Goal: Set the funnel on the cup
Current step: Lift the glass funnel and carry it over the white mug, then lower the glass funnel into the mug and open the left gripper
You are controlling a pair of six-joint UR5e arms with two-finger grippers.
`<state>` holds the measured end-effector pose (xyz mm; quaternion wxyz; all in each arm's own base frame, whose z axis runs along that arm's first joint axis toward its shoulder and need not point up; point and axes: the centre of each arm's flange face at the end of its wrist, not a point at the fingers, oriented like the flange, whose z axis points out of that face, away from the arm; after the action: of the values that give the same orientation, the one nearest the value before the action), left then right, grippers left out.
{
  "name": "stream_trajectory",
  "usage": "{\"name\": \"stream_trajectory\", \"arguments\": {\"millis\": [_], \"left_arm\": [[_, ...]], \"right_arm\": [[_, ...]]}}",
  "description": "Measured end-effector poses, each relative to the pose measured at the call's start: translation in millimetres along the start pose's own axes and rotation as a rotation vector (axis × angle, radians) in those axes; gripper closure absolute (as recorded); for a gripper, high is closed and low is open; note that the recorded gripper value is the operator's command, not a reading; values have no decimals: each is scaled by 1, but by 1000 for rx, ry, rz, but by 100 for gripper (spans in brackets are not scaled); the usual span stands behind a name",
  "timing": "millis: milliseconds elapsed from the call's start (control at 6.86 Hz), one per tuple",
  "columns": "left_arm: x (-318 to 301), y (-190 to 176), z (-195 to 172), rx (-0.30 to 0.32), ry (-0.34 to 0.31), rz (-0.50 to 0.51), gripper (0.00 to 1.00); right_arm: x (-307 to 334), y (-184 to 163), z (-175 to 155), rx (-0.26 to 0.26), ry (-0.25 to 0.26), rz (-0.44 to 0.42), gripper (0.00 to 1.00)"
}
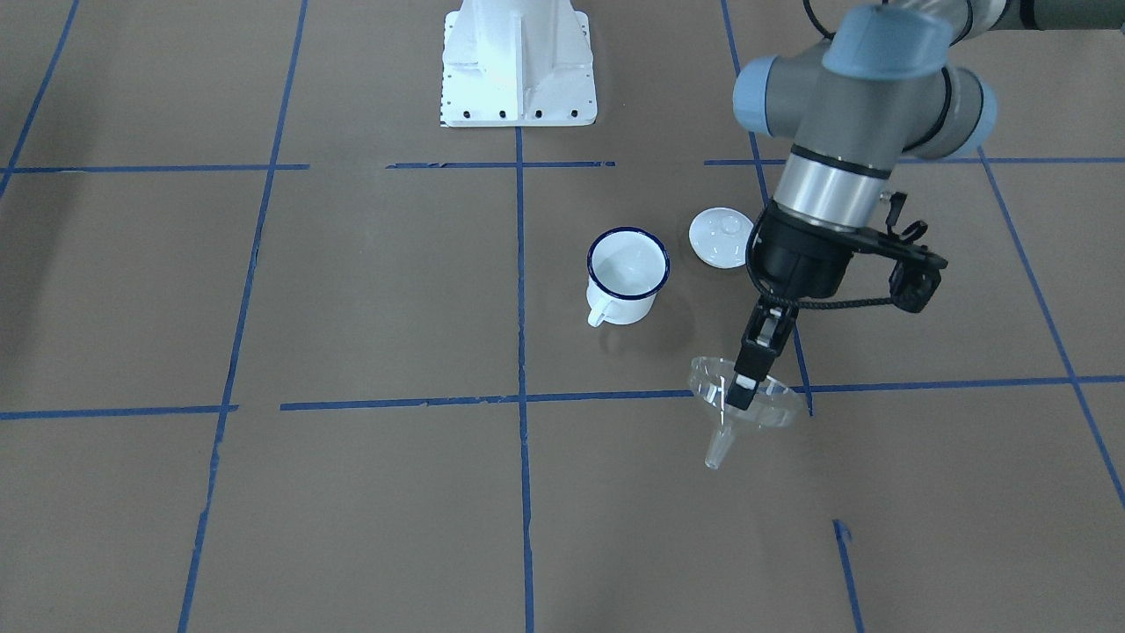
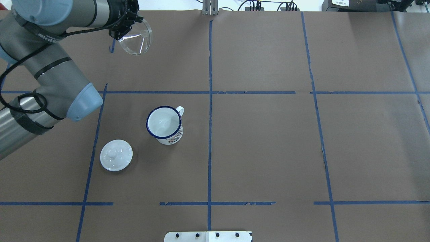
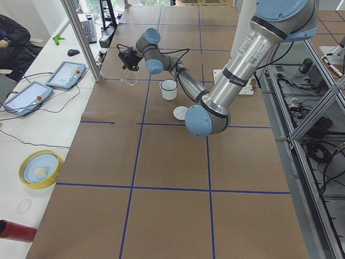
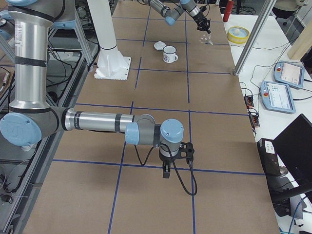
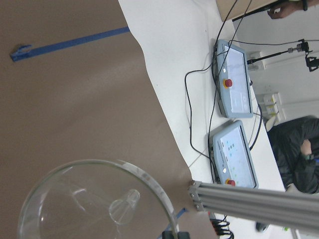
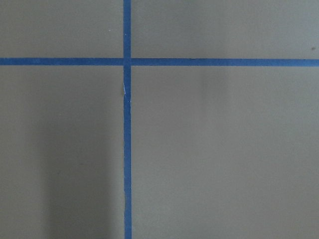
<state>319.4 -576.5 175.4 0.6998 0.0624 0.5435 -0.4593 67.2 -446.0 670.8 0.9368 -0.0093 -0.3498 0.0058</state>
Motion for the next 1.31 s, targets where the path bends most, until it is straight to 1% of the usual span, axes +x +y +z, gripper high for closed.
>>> {"name": "stream_trajectory", "arguments": {"millis": [146,291,437,583,728,874,1020,1311], "left_arm": [[2,10,-31,-6,-77,105,100],[-2,22,-51,-26,-168,193,100],[-7,40,-67,-81,-251,284,100],[-10,62,-76,-148,-318,365,100],[-11,86,-77,-205,-367,431,100],[-9,106,-68,-241,-402,471,100],[-3,122,-46,-261,-443,491,100],[-5,141,-7,-287,-513,536,100]], "right_arm": [[0,0,0,0,0,0,0],[0,0,0,0,0,0,0],[0,0,0,0,0,0,0],[0,0,0,0,0,0,0],[0,0,0,0,0,0,0],[0,0,0,0,0,0,0],[0,0,0,0,0,0,0],[0,0,0,0,0,0,0]]}}
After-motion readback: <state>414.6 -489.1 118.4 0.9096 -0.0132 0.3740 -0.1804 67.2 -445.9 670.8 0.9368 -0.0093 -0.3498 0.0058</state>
